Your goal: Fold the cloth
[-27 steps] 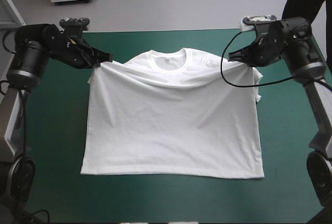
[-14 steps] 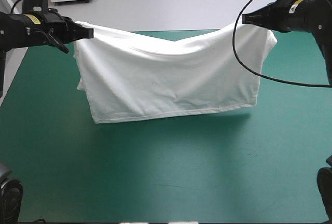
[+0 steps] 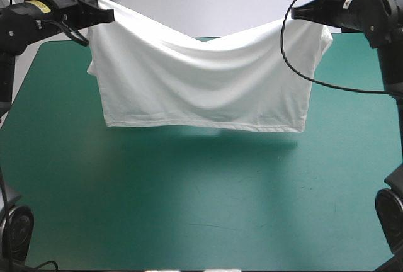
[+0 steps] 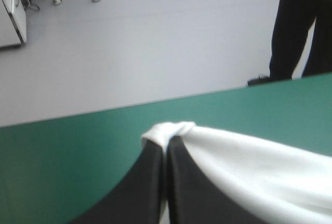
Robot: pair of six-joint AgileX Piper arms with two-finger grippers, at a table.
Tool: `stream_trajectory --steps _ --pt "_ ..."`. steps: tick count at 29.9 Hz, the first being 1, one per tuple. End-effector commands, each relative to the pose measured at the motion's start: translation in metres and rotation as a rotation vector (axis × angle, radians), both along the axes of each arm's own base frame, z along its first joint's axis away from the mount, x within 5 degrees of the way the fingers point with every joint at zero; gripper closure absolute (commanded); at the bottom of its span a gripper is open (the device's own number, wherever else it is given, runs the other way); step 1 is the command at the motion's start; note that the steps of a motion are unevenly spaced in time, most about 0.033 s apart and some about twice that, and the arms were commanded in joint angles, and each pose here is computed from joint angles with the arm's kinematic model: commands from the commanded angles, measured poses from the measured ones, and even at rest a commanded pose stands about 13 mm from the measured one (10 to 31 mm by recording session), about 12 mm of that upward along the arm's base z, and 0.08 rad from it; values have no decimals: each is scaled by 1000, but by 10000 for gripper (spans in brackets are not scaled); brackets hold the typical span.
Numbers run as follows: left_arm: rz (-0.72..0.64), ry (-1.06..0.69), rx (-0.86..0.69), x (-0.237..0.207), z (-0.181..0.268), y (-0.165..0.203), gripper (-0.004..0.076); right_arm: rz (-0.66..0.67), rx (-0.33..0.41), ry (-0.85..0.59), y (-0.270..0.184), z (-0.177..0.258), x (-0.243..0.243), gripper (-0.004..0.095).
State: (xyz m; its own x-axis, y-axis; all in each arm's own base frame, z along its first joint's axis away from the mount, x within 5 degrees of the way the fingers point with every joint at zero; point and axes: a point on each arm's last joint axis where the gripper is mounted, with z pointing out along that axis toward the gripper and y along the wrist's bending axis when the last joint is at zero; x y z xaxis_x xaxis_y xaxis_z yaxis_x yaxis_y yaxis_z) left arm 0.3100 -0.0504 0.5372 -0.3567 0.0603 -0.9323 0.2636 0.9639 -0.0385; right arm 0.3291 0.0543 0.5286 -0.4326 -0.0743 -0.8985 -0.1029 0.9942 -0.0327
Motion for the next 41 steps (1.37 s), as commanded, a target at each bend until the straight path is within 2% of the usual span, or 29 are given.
stream_trajectory --steps 1,9,13,17,26,28,31,41 --pt "33 -282 -79 12 26 0 746 -26 -35 -242 -2 20 12 921" --pt "67 -376 -114 61 6 -3 746 -24 -73 -422 4 24 49 920" --pt "74 -400 -120 67 4 -3 746 -32 -58 -412 5 26 56 920" --pt "61 -311 -95 71 -8 -5 746 -40 -58 -236 6 2 66 921" --pt "28 159 -39 86 -81 -11 746 -22 -42 204 15 -63 85 921" --pt "35 281 -15 85 -105 -10 746 10 -41 240 18 -73 89 921" --pt "88 428 53 71 -137 -5 746 39 -22 311 22 -88 88 921" --pt "91 615 50 -10 -206 4 746 92 65 720 28 -179 45 921"
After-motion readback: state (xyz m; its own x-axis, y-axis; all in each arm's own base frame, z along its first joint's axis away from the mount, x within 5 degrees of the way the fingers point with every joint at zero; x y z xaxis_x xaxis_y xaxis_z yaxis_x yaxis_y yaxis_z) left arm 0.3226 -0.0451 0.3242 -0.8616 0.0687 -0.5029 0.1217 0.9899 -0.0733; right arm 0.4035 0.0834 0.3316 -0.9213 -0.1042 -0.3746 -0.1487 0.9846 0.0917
